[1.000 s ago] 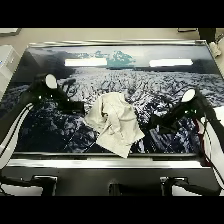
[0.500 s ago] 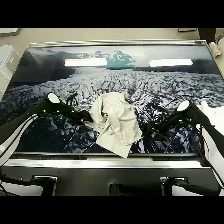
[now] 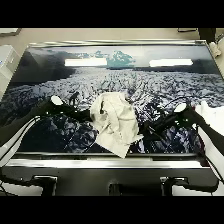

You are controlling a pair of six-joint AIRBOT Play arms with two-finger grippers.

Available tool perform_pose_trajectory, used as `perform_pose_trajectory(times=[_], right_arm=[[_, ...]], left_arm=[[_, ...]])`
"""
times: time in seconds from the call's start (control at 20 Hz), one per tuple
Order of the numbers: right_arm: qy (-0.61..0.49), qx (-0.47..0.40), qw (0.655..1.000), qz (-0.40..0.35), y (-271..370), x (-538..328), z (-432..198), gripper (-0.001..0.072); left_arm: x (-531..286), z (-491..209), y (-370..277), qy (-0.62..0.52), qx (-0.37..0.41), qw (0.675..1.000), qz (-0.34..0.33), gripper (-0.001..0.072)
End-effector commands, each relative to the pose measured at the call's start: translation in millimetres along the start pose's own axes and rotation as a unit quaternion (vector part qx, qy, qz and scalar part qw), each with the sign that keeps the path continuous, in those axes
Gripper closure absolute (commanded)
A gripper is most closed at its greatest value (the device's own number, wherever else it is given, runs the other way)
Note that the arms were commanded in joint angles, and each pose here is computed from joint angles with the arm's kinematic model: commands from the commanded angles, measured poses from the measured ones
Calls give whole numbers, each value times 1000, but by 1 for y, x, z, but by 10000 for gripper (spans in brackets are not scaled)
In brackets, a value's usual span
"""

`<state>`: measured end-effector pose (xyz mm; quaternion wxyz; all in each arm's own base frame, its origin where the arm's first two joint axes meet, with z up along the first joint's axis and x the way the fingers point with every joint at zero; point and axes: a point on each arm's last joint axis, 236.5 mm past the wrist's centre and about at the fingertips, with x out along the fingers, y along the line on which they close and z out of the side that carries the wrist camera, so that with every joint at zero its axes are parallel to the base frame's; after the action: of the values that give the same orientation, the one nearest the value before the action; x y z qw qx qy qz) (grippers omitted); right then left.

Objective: Fold the clothes and pants, and hang the long-sleeved shirts on hangers.

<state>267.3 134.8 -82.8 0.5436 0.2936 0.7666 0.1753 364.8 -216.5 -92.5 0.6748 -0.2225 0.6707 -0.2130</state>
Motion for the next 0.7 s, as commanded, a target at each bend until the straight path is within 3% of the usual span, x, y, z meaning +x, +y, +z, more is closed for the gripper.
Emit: perform_pose_trajectory(times=[0.0, 0.15, 0.2, 0.25, 0.3, 0.5, 0.65], right_arm=[[-8, 28, 999, 25, 3, 11, 13, 22], [-20, 34, 999, 12, 6, 25, 22, 82], [-26, 25, 999, 5, 10, 31, 24, 268], [-30, 16, 999, 1, 15, 36, 25, 555], [-31, 10, 999, 0, 20, 37, 26, 672], [-98, -85, 990, -52, 42, -31, 51, 674], [-265, -165, 945, -100, 87, -162, 79, 674]], left_arm=[[-8, 2, -9, -12, 10, 1000, -5, 681], [-15, 3, -18, -20, 21, 1000, -8, 681], [-17, 3, -21, -23, 24, 999, -9, 681], [-20, 2, -24, -25, 27, 999, -10, 681], [-24, 2, -27, -27, 31, 999, -12, 681], [-81, 29, -51, -101, 72, 992, -14, 683], [-192, 69, -95, -236, 133, 962, -16, 683]])
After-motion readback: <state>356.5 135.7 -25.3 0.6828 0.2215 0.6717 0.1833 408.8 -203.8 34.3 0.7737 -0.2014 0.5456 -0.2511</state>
